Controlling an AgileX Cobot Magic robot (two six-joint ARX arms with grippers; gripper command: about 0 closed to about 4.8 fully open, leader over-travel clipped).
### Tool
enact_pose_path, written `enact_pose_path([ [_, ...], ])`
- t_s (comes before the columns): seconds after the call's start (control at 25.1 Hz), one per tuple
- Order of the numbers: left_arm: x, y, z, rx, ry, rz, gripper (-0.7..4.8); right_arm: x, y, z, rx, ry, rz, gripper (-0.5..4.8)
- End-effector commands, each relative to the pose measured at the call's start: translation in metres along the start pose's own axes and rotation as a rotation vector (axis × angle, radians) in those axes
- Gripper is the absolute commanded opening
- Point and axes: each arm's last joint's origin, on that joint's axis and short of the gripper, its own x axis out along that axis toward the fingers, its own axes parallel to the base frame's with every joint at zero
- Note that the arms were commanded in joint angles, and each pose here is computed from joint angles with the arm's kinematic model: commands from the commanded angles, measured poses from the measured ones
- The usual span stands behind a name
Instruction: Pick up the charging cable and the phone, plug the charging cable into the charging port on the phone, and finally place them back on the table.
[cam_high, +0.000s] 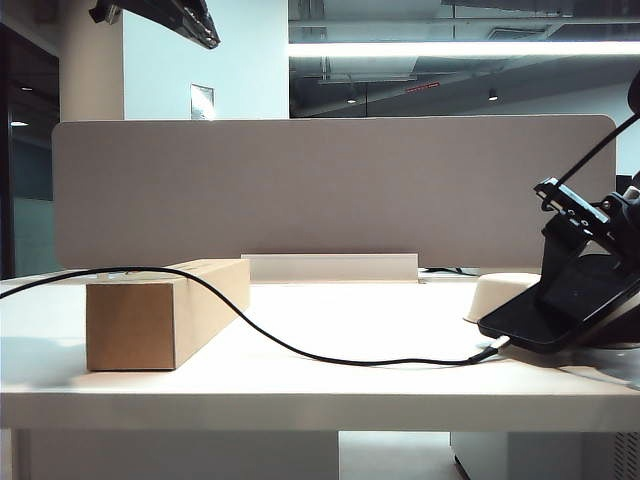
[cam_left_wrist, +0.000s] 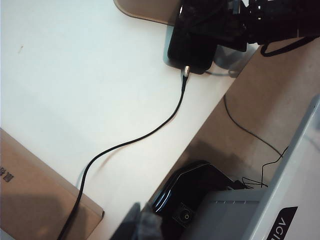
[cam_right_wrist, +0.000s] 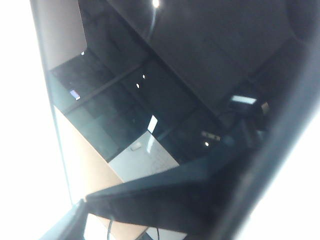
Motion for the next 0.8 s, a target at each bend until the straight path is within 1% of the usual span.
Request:
enact_pose_path([
  [0.04,-0.003,-0.002,0.001,0.013,-0.008,-0.002,-0.06,-0.007,-0.008,-0.002,0.003,0.031,-0.079,3.15],
  [0.16,-0.004,-0.003,-0.001,0.006,0.004,-0.006,-0.06,-0.028,-0.009,0.004,-0.015,0.014,-0.106,3.15],
  [0.28,-0.004,-0.003,-0.001,0.026,0.000,-0.005,-0.06,-0.039,-0.004,0.012,-0.055,-0.072,-0.082,3.15],
  [0.32,-0.004,-0.003,-0.001,0.026,0.000,-0.005,-0.06,-0.040,-0.003,0.013,-0.053,-0.071,-0.066,3.16],
  [0.4,-0.005,-0.004,-0.002,0.023,0.006,-0.006,-0.06,-0.040,-0.004,0.009,-0.046,0.007,-0.041,3.17],
  [0.48,-0.009,-0.006,-0.003,0.028,0.005,-0.005,-0.06,-0.041,-0.008,0.006,-0.038,0.042,-0.077,3.20],
  [0.52,-0.011,-0.007,-0.003,0.033,0.002,-0.003,-0.06,-0.042,-0.009,0.005,-0.038,0.047,-0.092,3.20],
  [0.64,-0.021,-0.011,-0.005,0.054,-0.003,0.068,-0.06,-0.046,-0.013,0.002,-0.084,0.080,-0.130,3.26],
  [0.72,-0.025,-0.013,-0.006,0.059,-0.006,0.090,-0.06,-0.050,-0.014,0.001,-0.092,0.092,-0.146,3.26],
  [0.8,-0.030,-0.016,-0.007,0.068,-0.016,0.114,-0.06,-0.056,-0.015,0.001,-0.115,0.088,-0.156,3.26],
])
